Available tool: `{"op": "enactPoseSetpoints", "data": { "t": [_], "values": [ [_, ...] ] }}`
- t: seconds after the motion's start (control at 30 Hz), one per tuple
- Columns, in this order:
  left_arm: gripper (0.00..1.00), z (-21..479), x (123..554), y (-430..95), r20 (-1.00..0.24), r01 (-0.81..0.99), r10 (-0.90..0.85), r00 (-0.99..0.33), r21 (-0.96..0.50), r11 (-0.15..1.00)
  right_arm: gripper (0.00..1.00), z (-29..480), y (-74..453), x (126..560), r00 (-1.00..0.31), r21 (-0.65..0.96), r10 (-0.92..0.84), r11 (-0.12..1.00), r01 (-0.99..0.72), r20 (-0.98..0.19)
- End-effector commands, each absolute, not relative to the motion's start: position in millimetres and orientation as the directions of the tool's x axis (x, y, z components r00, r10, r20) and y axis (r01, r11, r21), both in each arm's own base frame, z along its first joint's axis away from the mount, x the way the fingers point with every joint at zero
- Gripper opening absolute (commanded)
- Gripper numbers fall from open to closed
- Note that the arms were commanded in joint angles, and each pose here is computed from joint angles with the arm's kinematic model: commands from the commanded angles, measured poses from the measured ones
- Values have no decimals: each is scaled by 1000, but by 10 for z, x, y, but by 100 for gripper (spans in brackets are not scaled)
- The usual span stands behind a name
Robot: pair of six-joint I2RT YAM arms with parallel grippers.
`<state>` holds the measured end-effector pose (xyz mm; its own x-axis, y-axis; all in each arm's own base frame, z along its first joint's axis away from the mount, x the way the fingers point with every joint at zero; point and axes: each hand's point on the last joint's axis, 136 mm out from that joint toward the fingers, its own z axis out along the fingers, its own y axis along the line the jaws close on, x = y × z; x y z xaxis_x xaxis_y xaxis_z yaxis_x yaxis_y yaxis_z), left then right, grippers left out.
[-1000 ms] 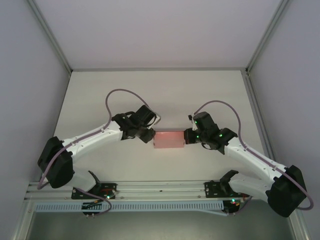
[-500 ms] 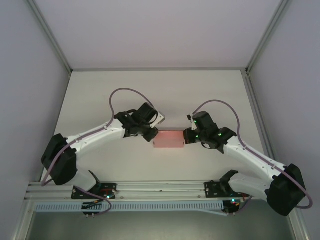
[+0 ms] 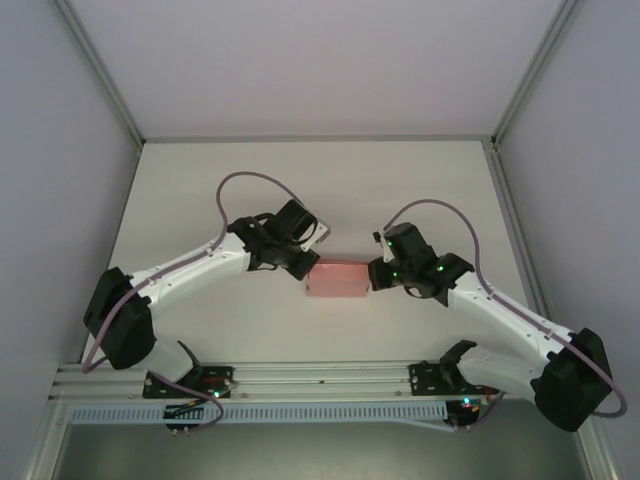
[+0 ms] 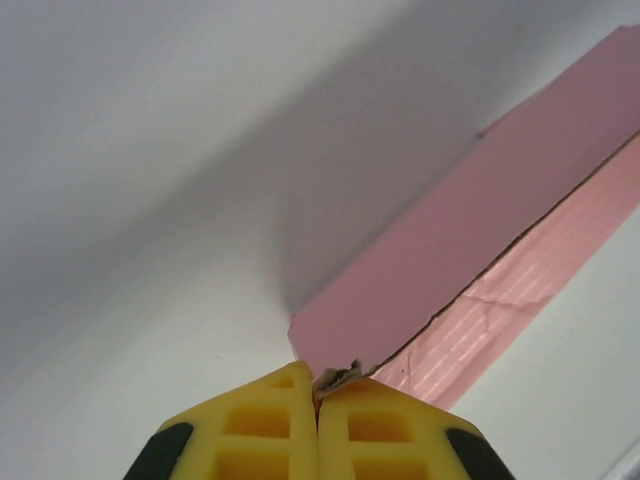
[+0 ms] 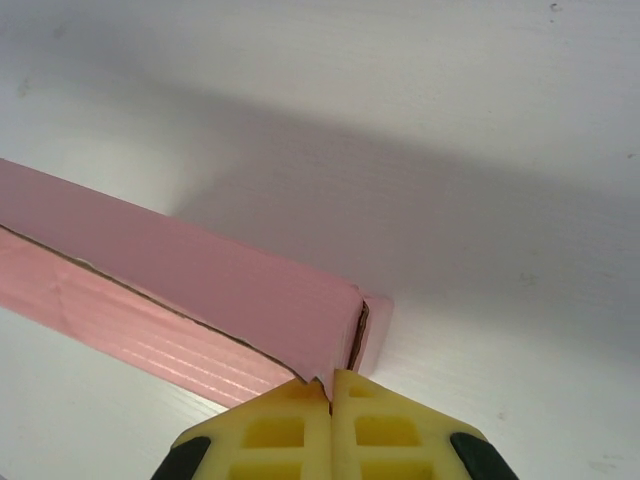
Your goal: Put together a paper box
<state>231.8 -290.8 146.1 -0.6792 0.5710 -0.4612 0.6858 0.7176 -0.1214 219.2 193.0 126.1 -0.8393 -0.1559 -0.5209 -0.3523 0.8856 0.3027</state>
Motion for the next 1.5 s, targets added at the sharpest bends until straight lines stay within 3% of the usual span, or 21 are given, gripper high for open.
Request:
{"op": "enactPoseSetpoints", "data": {
  "t": [0.0,0.13,0.27,0.5,0.57,0.7,0.8,1.0,1.07,1.27,1.47],
  "values": [
    [0,1716,2146,-3098,-415,613,474,-776,-321,722,0,1097,1792,2012,-859,198,-255,907,-371,-444],
    [0,1742,2116,-3062,-332,483,361,-871,-448,753,0,1088,1791,2022,-840,139,-283,913,-384,-462],
    [0,1542,2162,-2915,-192,306,242,-951,-483,820,0,1111,1816,2035,-817,87,-303,916,-392,-490],
    [0,1775,2262,-3102,-146,160,79,-986,-712,684,0,1081,1906,1993,-807,64,-322,913,-404,-495],
    [0,1775,2251,-3100,-139,152,75,-987,-716,682,0,1091,1916,1988,-805,64,-322,912,-405,-498],
    [0,1649,2258,-2983,-153,163,81,-985,-662,732,0,1085,1951,1977,-804,84,-317,908,-411,-503],
    [0,1535,2161,-3003,-220,291,195,-956,-616,732,0,1081,1943,1988,-797,79,-315,909,-410,-515],
    [0,1202,1920,-3044,-380,508,389,-839,-292,810,0,1099,1966,2020,-764,102,-291,901,-421,-576],
    [0,1060,1860,-3011,-418,504,389,-821,-209,838,0,1094,1970,2011,-757,119,-278,898,-423,-592],
    [0,800,1735,-3104,-444,381,239,-863,-263,886,0,928,1893,1904,-792,164,-227,911,-379,-567],
    [0,611,1565,-3102,-460,384,279,-843,-152,911,0,913,1867,1833,-801,206,-189,909,-361,-568]
  ]
}}
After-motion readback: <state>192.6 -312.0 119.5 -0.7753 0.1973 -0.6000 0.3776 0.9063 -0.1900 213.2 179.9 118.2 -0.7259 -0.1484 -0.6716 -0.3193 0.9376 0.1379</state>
